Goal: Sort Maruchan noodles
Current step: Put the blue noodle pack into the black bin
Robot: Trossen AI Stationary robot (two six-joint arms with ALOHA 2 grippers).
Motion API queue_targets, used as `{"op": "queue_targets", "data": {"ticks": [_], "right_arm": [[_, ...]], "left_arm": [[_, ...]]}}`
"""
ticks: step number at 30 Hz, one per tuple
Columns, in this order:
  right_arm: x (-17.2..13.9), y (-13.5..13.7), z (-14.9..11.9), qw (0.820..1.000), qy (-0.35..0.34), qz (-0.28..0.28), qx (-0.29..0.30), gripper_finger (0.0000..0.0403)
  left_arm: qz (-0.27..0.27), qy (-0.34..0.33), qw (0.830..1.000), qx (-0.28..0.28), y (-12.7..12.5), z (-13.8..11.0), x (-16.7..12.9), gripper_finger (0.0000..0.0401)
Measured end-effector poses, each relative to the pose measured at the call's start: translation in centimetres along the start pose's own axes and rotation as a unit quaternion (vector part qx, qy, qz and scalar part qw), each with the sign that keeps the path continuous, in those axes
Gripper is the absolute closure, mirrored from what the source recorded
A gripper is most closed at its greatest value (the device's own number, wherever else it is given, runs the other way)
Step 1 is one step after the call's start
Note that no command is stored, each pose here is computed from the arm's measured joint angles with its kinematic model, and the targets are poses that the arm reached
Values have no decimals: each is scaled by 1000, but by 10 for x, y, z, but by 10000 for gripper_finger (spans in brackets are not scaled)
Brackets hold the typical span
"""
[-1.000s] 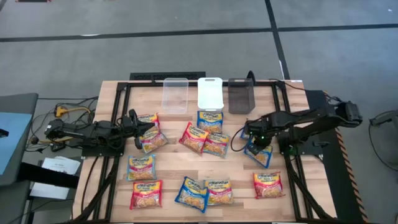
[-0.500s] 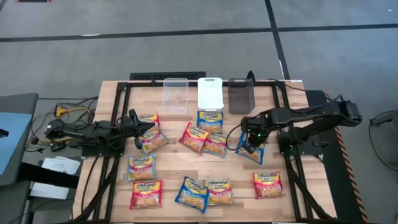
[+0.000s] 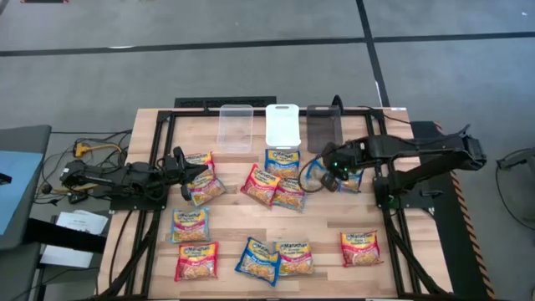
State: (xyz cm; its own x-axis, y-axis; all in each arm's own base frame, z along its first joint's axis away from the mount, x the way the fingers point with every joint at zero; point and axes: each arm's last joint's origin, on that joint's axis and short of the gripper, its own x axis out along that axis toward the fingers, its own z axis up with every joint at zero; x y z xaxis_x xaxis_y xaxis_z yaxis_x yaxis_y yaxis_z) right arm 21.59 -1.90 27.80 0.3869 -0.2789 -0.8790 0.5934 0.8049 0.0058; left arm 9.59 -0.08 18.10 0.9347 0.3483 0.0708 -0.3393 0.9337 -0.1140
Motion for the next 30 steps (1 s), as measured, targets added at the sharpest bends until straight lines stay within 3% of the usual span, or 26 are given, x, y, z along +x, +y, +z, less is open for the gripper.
{"op": "queue_targets", "data": {"ticks": [7,13,21,30], "right_arm": [[-4,-23,32,983,-121,-126,-48,396],[1,-50,56,965,-161,-190,-81,396],[26,-89,80,949,-142,-258,-114,396],[70,-114,88,947,-67,-287,-128,397]], "left_arm": [[0,0,1000,-8,0,0,0,401],[0,0,1000,-21,0,0,0,401],[0,0,1000,-21,0,0,0,401],[0,0,1000,-22,0,0,0,401]]}}
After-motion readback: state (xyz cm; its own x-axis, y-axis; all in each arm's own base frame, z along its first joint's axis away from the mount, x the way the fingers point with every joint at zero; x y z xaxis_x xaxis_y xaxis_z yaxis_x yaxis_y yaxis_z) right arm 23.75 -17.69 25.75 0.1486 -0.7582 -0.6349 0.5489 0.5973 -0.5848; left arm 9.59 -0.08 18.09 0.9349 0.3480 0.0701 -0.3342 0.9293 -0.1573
